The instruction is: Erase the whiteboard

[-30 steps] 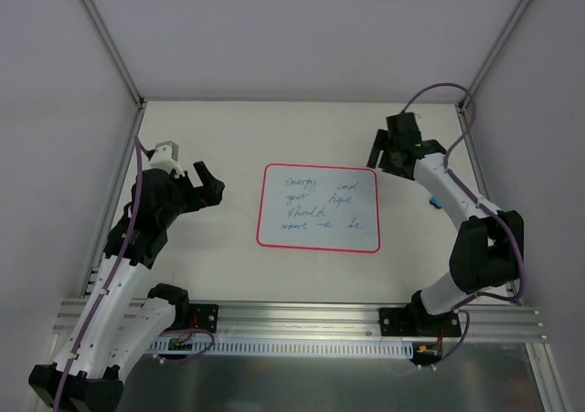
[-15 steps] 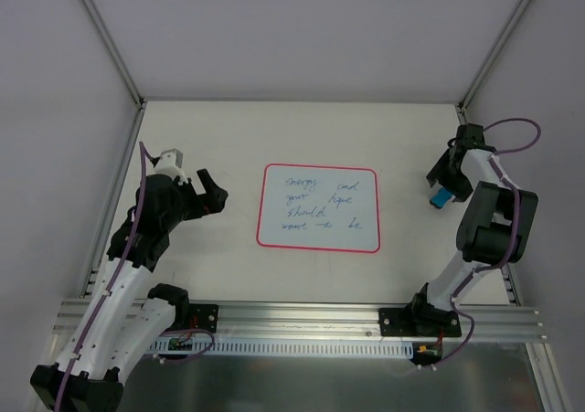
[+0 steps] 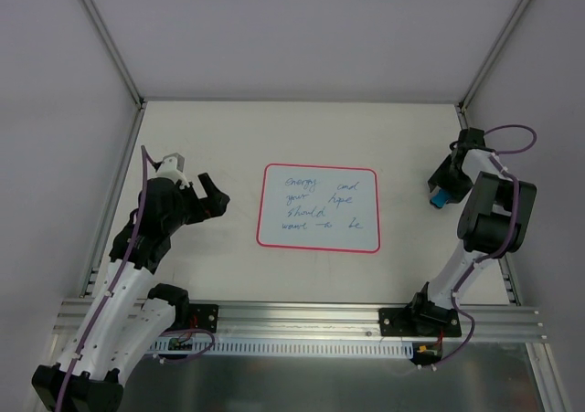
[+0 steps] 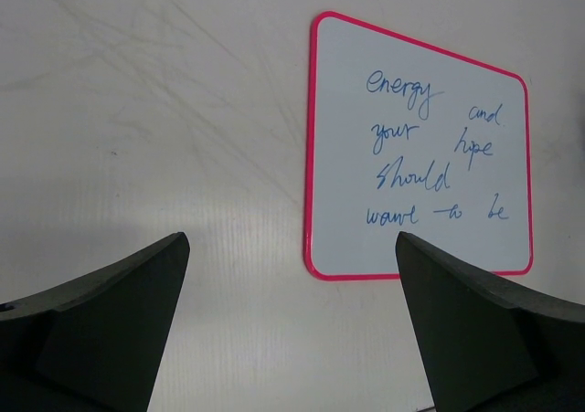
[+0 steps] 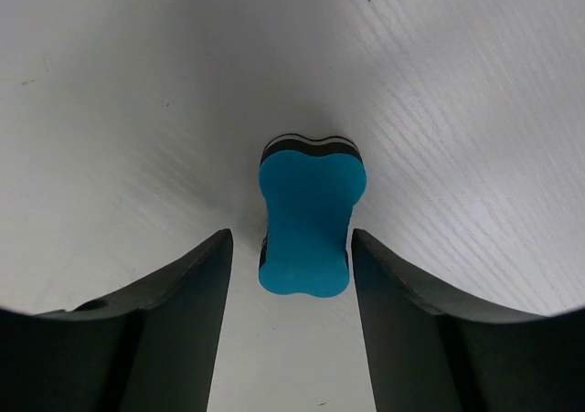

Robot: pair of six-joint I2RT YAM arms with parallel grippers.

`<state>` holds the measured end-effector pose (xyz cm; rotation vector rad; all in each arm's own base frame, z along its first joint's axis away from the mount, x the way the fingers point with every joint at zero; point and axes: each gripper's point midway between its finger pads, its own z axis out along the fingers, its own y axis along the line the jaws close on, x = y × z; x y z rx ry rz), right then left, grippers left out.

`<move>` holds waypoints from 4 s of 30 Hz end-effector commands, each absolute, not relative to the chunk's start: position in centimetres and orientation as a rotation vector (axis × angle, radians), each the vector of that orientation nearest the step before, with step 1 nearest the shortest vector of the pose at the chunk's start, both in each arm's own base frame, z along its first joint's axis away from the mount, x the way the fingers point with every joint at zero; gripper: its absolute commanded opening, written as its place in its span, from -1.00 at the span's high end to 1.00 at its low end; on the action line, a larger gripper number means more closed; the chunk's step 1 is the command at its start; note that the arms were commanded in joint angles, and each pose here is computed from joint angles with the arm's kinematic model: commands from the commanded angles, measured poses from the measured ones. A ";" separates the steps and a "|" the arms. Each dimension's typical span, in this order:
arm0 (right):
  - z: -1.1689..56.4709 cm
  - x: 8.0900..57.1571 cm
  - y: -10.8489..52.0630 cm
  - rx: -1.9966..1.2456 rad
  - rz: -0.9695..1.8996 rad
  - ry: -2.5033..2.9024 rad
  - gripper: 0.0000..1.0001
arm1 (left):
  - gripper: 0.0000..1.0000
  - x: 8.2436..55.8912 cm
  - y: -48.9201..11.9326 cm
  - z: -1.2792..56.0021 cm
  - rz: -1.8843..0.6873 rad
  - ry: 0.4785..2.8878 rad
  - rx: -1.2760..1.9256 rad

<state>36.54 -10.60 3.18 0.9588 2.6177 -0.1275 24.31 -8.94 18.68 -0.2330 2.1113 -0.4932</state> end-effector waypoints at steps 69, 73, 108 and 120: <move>8.3 25.1 19.5 -0.149 0.111 2.512 0.60 | 1.00 30.4 -16.6 -3.3 -0.053 2.856 -0.107; 9.0 25.7 19.9 -0.184 0.108 2.495 0.60 | 1.00 24.9 -14.5 -4.1 -0.022 2.919 -0.213; -0.6 27.7 37.1 -0.541 0.252 2.708 0.81 | 1.00 20.8 -15.1 -4.2 -0.105 2.955 -0.330; -0.9 30.7 28.2 -0.220 0.041 2.729 0.88 | 1.00 20.6 -14.4 -4.4 -0.070 2.942 -0.353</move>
